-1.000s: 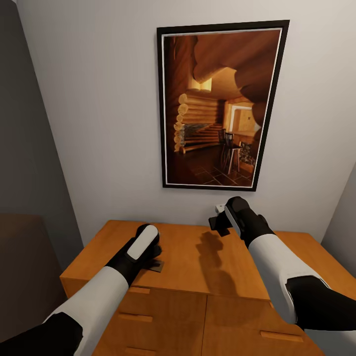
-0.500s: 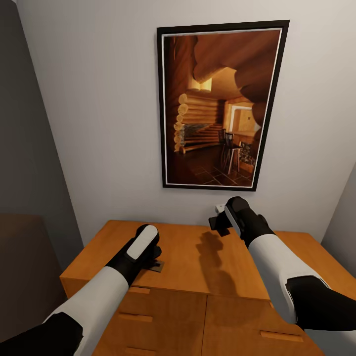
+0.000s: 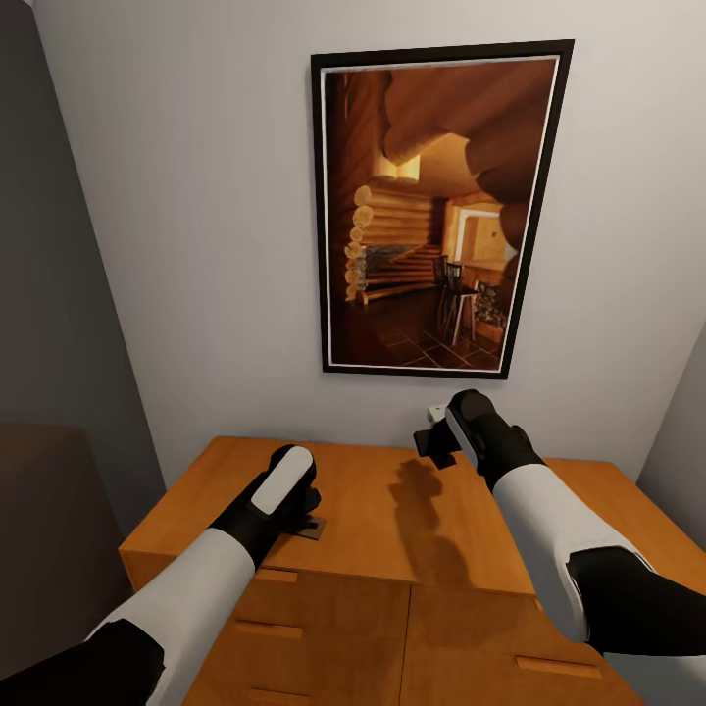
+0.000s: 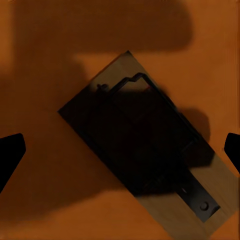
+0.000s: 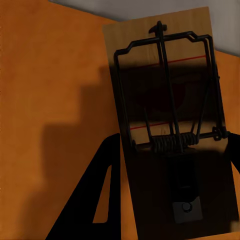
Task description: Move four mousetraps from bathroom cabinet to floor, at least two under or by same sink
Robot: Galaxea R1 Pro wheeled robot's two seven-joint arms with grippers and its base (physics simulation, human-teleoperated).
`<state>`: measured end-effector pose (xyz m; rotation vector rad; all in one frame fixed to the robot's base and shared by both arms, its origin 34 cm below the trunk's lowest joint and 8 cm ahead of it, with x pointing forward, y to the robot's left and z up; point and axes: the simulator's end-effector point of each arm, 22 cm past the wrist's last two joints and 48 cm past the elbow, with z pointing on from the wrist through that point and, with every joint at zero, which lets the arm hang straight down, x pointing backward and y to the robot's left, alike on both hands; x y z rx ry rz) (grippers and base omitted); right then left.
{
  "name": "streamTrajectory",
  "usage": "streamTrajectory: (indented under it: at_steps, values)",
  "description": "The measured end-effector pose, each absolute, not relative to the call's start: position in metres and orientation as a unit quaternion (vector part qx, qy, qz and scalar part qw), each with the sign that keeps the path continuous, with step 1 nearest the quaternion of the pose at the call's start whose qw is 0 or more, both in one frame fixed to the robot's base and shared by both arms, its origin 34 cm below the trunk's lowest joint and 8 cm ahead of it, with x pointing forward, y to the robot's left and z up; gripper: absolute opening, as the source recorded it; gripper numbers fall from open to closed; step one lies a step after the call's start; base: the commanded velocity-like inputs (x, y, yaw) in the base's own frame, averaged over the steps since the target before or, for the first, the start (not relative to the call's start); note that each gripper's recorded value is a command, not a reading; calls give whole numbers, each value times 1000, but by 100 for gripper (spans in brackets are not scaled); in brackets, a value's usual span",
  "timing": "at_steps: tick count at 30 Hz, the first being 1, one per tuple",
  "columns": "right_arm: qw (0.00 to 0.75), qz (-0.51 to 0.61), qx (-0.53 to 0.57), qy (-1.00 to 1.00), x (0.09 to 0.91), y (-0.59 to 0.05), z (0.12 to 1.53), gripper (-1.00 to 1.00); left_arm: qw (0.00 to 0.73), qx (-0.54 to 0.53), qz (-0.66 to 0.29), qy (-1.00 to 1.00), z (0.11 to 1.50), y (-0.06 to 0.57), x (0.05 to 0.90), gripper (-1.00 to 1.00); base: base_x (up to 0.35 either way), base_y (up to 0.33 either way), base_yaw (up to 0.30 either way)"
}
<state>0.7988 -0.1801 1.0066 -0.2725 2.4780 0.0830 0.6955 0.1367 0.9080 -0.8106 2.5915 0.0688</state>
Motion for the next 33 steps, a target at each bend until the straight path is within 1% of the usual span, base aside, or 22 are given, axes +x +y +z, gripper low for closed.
streamTrajectory:
  at_steps: [5, 13, 33]
  values:
    - [318, 32, -104, 942, 799, -180, 1007, -100, 212, -291, 24, 933, 909, 136, 696, 100, 9, -1, 0]
    - [318, 32, -104, 942, 799, -179, 1007, -100, 213, -291, 23, 933, 909, 136, 696, 100, 83, -50, 0]
    - [318, 32, -104, 942, 798, -179, 1007, -100, 202, -295, 35, 933, 898, 141, 691, 100, 3, -2, 0]
